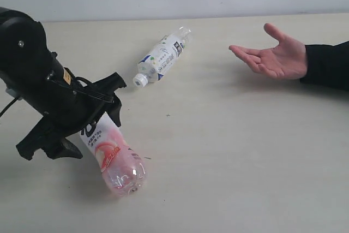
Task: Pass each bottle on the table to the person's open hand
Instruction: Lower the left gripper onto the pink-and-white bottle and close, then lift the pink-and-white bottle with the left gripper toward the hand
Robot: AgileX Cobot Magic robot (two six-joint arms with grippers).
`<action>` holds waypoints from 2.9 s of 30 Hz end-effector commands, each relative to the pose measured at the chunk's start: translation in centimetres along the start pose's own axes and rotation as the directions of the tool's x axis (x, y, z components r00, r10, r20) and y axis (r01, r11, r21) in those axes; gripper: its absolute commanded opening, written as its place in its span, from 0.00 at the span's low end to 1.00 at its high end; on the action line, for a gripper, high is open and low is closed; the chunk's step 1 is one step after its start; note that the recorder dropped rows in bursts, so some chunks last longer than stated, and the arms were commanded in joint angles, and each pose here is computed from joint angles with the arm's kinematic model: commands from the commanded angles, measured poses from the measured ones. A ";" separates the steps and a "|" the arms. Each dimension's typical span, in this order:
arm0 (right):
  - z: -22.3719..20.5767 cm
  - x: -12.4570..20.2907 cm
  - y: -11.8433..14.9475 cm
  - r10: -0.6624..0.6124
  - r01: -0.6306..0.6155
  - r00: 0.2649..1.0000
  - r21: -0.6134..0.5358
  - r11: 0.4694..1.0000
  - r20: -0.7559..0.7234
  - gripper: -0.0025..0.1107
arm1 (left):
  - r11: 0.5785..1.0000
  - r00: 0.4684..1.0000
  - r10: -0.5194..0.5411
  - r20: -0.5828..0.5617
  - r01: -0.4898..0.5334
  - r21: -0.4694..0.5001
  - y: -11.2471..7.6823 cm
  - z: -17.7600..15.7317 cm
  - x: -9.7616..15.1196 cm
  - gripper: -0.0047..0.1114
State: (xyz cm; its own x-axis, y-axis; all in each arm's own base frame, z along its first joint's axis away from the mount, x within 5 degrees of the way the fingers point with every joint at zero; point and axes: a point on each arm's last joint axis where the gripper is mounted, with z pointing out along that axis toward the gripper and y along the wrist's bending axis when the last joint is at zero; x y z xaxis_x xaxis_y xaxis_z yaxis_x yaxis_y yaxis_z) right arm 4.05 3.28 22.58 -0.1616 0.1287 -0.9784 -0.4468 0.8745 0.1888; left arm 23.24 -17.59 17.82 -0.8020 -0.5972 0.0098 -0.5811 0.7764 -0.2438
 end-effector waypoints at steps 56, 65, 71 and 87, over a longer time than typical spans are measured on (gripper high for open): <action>-0.1 -0.2 0.1 -0.002 0.002 1.000 -0.003 1.000 0.007 0.02 | 0.999 1.000 -0.003 -0.001 0.003 -0.035 -0.2 5.3 -0.4 0.67; -0.1 -0.2 0.1 -0.002 0.002 1.000 -0.003 1.000 0.007 0.02 | 0.996 0.999 -0.025 -0.038 0.021 -0.089 0.3 5.2 0.0 0.61; -0.1 -0.2 0.1 -0.002 0.002 1.000 -0.003 1.000 0.007 0.02 | 0.995 0.996 -0.071 -0.061 0.066 -0.070 0.1 5.2 0.2 0.05; -0.1 -0.2 0.1 -0.002 0.002 1.000 -0.002 1.000 0.009 0.02 | 0.995 0.999 0.010 -0.047 -0.005 0.095 -5.8 -0.9 3.9 0.04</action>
State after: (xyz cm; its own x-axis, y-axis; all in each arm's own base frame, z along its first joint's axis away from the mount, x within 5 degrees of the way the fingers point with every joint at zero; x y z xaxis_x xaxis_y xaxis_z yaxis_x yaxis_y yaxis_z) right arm 4.04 3.29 22.55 -0.1641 0.1273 -0.9782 -0.4483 0.8737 0.1889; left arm 23.76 -22.61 18.17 -0.7943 -0.6019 0.0828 -0.5932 0.7387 -0.3202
